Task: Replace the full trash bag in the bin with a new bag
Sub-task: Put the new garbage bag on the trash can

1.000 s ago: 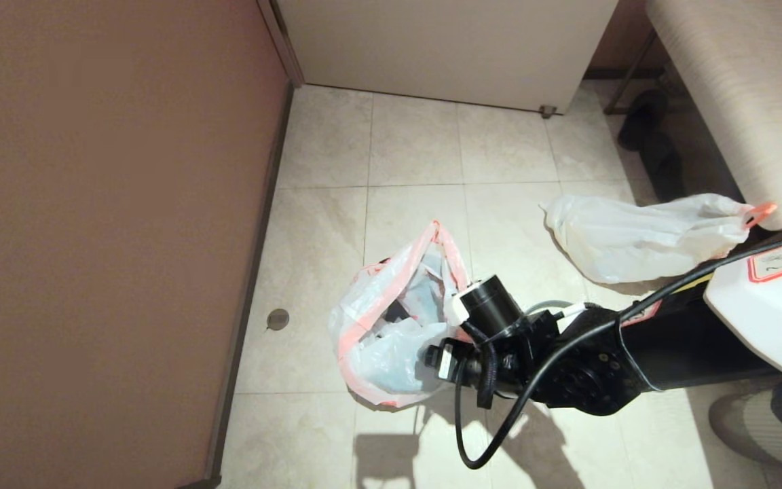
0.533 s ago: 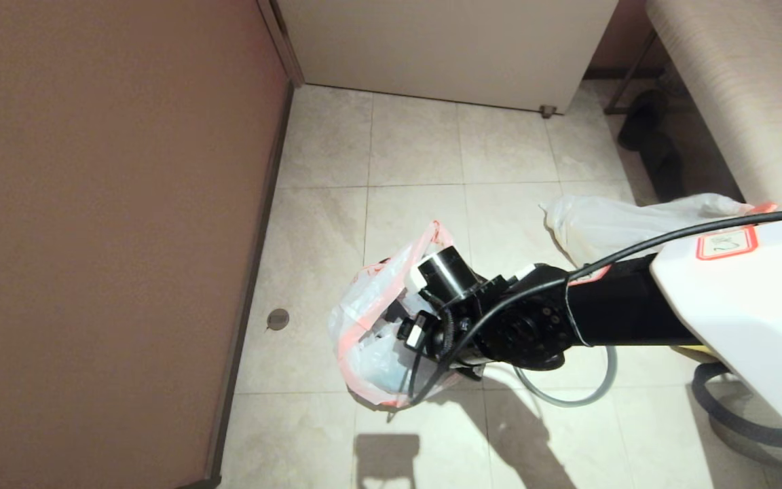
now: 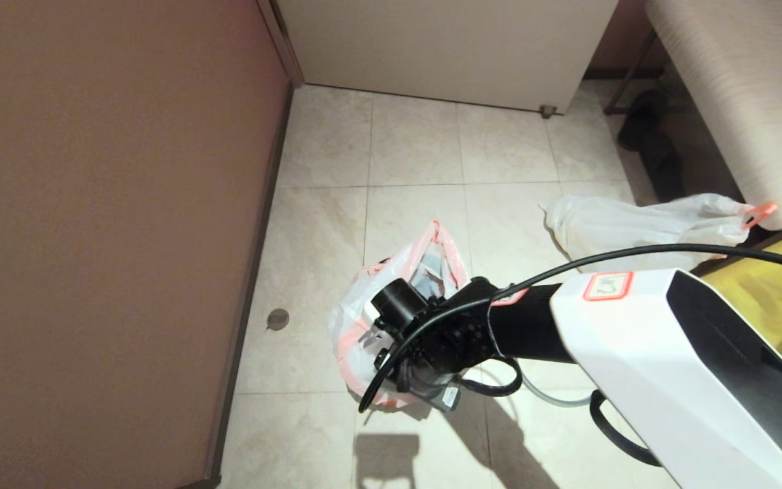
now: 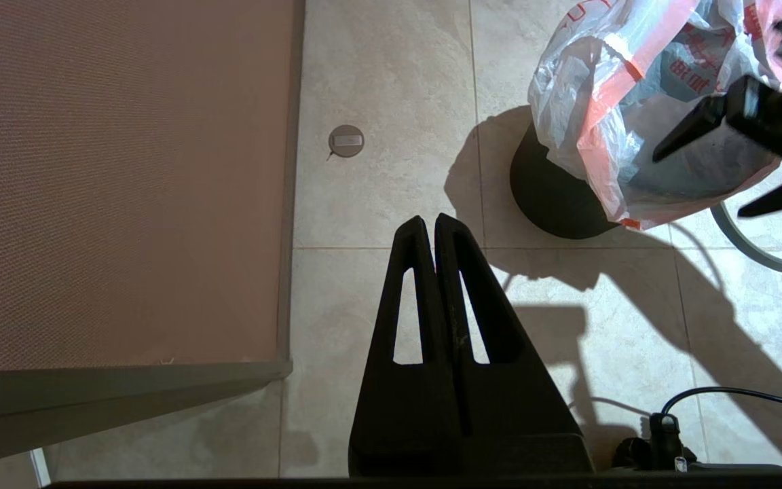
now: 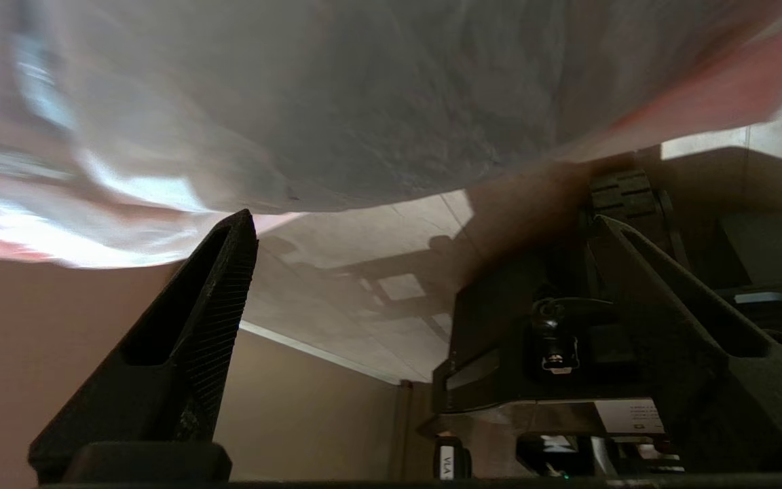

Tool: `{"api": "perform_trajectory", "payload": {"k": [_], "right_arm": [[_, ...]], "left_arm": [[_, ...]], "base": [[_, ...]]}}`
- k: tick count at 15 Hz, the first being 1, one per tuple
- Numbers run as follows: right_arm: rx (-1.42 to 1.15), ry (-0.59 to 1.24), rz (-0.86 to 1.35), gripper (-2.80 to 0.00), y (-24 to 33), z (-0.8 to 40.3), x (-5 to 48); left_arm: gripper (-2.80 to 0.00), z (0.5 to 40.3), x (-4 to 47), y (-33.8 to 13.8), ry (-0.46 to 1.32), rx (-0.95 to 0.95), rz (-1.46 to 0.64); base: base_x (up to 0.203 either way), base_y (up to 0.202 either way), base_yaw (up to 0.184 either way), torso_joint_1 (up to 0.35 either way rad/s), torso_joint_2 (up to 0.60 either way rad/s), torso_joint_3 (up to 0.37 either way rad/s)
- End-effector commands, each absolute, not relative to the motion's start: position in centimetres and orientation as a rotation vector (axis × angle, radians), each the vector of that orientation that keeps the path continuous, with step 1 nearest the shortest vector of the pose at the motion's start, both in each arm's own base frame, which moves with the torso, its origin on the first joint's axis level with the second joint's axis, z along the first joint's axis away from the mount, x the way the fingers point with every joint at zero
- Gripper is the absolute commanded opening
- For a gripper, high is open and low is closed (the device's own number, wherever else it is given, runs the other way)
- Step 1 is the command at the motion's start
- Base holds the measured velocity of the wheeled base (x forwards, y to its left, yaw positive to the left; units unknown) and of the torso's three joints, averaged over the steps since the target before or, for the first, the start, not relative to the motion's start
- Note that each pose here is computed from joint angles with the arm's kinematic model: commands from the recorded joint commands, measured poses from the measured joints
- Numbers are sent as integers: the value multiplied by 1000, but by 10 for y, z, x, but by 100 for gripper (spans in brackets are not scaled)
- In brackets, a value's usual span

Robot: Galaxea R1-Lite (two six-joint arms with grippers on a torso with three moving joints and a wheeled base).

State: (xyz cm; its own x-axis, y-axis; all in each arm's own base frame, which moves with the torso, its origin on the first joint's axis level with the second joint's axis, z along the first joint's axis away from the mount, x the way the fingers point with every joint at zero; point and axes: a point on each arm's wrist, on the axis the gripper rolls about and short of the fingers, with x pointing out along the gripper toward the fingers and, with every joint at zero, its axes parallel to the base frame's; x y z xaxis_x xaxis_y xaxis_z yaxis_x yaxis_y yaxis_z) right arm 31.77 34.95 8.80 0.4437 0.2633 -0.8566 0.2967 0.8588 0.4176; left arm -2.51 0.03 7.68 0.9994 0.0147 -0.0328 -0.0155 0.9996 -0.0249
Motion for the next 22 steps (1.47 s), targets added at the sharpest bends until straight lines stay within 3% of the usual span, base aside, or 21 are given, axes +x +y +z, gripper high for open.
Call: {"api": "perform_trajectory", "payload": {"k": [1,4,6,11,17,22], "right_arm": [[544,1155,-59,0,351,66,321],[408,1145,-10,0,351,64,317],[316,1073,-102,0,348,49,318],[342,1045,-243,0,308,35,359],[341,869,-364,0,246,71,405],[448,722,-350,0,206,129,420]], "left_arm": [[-280,77,-25,0,34,-26,16],[-280,77,-25,0,34,-26,16],[-280,77,-25,0,34,-26,16],[-280,77,-25,0,34,-26,16],[-280,77,-25,0,34,-26,16],[-280,77,-25,0,34,-26,16]], "base": [[0,0,0,0,0,0],[0,0,0,0,0,0],[0,0,0,0,0,0],[0,0,0,0,0,0],[0,0,0,0,0,0],[0,0,0,0,0,0]]}}
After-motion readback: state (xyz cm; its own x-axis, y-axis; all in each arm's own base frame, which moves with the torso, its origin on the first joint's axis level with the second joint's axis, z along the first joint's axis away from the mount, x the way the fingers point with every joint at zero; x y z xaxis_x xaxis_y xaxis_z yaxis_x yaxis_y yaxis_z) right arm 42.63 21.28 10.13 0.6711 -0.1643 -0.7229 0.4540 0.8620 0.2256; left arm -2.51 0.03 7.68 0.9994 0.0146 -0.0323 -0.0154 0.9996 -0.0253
